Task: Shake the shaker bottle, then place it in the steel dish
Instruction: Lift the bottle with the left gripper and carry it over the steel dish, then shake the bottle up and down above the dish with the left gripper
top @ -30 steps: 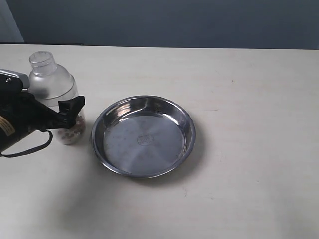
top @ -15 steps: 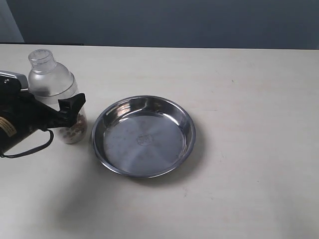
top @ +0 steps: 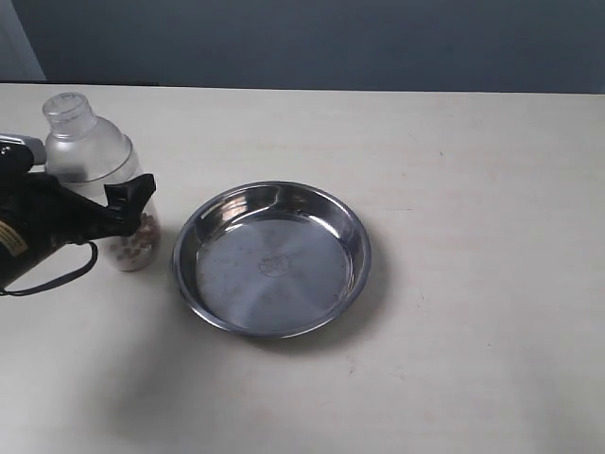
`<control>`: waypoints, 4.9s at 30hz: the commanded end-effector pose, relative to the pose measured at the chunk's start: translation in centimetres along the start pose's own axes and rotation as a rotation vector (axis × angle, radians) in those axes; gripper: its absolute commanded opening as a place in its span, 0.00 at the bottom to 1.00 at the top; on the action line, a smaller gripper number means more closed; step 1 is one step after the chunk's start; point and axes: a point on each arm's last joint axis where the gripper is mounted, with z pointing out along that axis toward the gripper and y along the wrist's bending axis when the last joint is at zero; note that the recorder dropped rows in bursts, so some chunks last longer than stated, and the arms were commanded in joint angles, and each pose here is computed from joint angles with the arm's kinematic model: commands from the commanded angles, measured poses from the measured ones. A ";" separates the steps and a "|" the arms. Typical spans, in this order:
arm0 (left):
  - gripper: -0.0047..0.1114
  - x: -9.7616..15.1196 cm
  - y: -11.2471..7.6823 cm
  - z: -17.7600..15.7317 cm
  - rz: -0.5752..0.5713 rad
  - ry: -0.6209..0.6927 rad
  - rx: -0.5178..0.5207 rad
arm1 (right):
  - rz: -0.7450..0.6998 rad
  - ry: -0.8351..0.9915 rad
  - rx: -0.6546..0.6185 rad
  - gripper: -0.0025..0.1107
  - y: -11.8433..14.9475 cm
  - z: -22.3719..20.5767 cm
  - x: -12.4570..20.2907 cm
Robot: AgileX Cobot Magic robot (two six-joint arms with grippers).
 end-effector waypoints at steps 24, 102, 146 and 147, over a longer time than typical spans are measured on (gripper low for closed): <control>0.04 -19.1 -13.8 -2.7 0.093 -0.082 0.336 | -0.002 -0.017 0.003 0.01 0.0 0.0 -0.1; 0.04 -14.4 -16.4 -4.3 0.121 -0.018 0.464 | -0.002 -0.017 0.003 0.01 0.0 0.0 -0.1; 0.04 -15.7 -18.0 -5.0 0.051 -0.214 0.606 | -0.002 -0.017 0.003 0.01 0.0 0.0 -0.1; 0.04 -17.0 -18.1 -5.6 0.094 -0.254 0.596 | -0.002 -0.017 0.003 0.01 0.0 0.0 -0.1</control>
